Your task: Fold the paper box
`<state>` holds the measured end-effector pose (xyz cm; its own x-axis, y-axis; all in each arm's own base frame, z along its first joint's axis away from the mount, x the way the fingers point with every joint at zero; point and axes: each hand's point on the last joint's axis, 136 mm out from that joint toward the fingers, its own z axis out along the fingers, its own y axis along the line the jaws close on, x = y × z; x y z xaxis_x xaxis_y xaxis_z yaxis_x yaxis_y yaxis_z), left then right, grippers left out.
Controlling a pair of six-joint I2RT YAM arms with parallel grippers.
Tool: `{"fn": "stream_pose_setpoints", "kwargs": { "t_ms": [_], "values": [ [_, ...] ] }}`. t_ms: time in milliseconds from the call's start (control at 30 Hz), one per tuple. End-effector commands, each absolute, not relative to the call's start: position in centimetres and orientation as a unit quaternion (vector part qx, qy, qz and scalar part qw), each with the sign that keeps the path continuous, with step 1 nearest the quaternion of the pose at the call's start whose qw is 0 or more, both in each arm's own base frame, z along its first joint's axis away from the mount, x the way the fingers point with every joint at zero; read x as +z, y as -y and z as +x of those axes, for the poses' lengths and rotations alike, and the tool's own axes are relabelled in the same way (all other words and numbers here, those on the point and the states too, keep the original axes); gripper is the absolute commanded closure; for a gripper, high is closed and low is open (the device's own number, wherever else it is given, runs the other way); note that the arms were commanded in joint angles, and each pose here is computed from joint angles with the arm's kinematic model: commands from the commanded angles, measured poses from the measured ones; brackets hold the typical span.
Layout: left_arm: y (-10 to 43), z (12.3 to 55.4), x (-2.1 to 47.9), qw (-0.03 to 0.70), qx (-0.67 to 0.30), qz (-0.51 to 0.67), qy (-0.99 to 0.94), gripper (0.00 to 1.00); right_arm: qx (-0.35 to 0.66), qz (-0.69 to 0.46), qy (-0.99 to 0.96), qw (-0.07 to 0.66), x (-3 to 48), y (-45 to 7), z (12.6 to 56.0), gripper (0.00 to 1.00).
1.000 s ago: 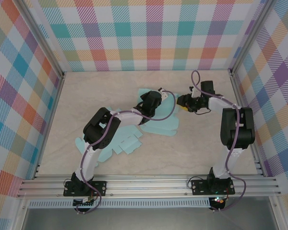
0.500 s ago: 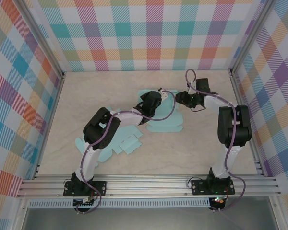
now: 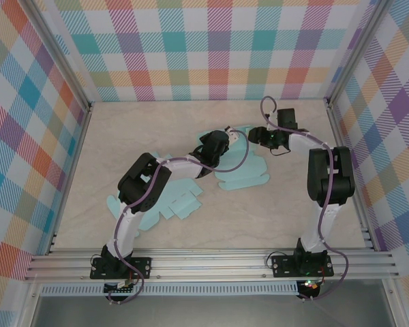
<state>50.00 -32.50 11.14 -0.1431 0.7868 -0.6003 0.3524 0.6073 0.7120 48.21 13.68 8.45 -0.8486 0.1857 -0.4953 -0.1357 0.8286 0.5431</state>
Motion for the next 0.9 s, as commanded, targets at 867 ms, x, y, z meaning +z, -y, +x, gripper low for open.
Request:
{"fn": "stream_pose_setpoints", "kwargs": {
  "t_ms": [867],
  "values": [
    [33.1,45.8,17.8,0.572,0.102,0.427,-0.693,1.0,0.304,-0.002,-0.905,0.298,10.6,-13.1,43.4,0.44]
  ]
}}
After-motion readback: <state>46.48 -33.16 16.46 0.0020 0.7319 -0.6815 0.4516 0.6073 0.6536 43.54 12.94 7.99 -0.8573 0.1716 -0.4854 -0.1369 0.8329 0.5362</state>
